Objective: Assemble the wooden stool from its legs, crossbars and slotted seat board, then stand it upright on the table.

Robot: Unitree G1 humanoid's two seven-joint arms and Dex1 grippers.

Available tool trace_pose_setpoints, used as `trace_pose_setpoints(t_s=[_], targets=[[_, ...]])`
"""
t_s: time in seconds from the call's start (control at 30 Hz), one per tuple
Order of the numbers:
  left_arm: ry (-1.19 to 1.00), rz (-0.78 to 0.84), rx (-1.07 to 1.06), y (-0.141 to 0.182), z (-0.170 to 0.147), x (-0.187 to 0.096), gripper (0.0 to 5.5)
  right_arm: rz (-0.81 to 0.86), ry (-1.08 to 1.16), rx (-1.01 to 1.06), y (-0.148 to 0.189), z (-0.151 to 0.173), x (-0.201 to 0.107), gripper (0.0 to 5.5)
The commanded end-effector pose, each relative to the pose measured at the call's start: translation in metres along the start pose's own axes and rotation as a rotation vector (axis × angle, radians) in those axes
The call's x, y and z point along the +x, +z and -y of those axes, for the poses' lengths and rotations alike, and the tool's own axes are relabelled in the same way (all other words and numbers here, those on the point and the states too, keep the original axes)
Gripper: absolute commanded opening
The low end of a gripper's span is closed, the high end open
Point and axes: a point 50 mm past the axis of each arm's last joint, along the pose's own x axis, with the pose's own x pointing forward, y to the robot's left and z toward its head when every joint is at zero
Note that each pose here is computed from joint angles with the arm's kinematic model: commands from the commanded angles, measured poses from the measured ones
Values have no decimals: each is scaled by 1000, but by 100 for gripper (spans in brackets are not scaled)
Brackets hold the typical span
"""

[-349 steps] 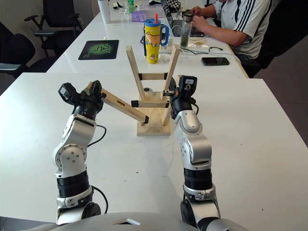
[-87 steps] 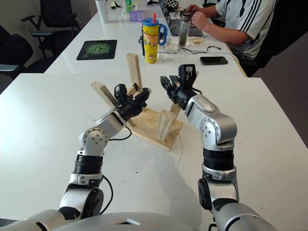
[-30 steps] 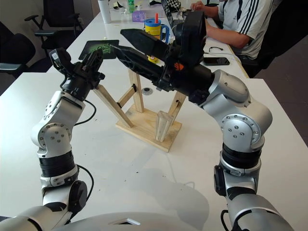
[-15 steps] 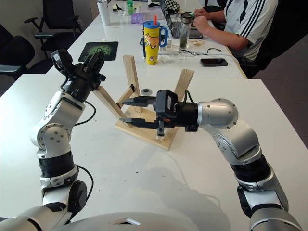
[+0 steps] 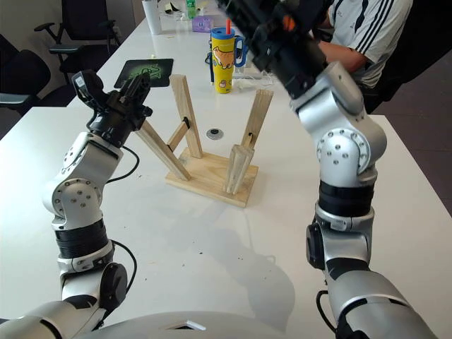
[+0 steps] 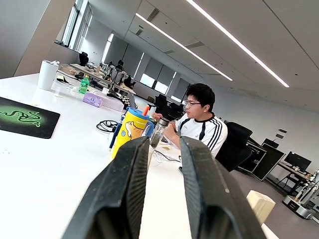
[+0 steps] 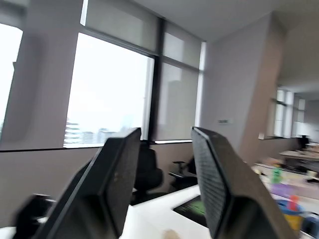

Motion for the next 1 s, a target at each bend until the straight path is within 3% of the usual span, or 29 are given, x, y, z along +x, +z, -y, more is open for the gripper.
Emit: trace_pose_setpoints(t_s=[0.03, 0.17, 0.47, 0.67, 0.77, 0.87, 1.0], targets=[[24, -5, 13, 0, -6, 1, 116, -340, -260, -299, -61, 53, -8, 189], [21, -7, 11, -3, -6, 3, 116, -487, -321, -289, -99, 76, -10, 189], [3, -9, 5, -8, -3, 8, 116, -493, -460, -414, -83, 108, 0, 189], [1, -3, 6, -8, -3, 9, 116, -675, -70, -363, -119, 87, -11, 189], [3, 7, 7, -6, -3, 8, 116, -726, 215, -120, -135, 70, -24, 189], [8, 15, 8, -4, -4, 8, 116, -647, 477, 175, -125, 55, -28, 189], [11, 33, 13, 2, -3, 6, 116, -583, 715, 300, -107, 36, -35, 189]])
